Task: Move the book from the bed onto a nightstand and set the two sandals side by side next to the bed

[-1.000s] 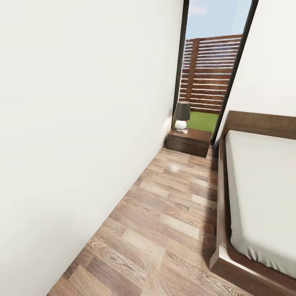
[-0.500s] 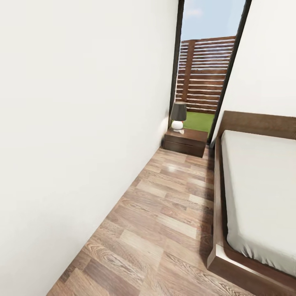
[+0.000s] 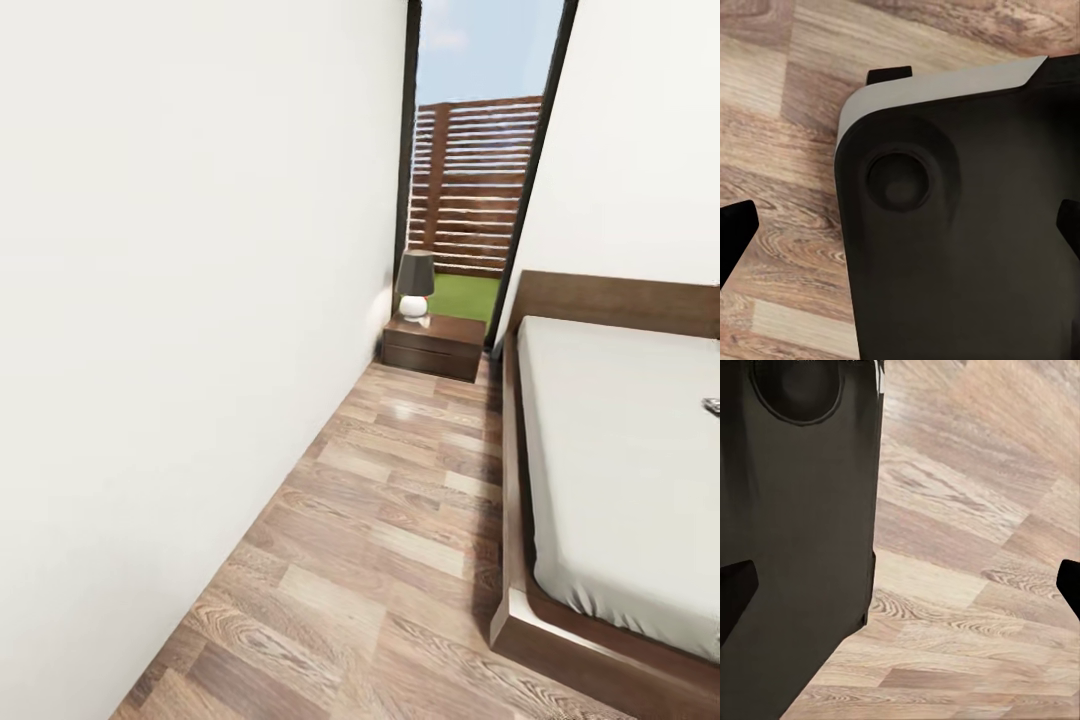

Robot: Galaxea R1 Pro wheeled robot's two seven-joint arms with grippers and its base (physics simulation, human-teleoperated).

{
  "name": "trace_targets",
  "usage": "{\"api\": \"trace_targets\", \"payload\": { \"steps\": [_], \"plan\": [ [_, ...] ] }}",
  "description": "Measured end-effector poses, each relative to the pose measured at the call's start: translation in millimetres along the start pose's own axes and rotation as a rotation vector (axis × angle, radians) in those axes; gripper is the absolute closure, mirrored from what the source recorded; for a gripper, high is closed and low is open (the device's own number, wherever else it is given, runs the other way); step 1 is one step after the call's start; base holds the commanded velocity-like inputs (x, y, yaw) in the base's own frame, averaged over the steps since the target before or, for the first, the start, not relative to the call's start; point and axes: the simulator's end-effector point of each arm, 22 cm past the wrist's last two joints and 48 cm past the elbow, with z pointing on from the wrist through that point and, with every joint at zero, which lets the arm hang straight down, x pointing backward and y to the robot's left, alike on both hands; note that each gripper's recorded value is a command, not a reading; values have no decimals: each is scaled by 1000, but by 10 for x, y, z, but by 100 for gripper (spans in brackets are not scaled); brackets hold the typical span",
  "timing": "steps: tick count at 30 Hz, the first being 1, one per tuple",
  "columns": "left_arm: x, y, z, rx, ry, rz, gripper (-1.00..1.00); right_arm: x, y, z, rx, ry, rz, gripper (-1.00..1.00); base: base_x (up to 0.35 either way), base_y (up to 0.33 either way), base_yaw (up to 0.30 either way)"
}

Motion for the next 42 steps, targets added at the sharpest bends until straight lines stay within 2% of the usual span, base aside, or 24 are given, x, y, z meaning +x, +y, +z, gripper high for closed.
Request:
{"api": "trace_targets", "payload": {
  "steps": [42],
  "plan": [
    [-88, 9, -6, -2, -22, -1, -100, -83, 0, -14, 1, -21, 6, -100, 0, 0, -154]
  ]
}}
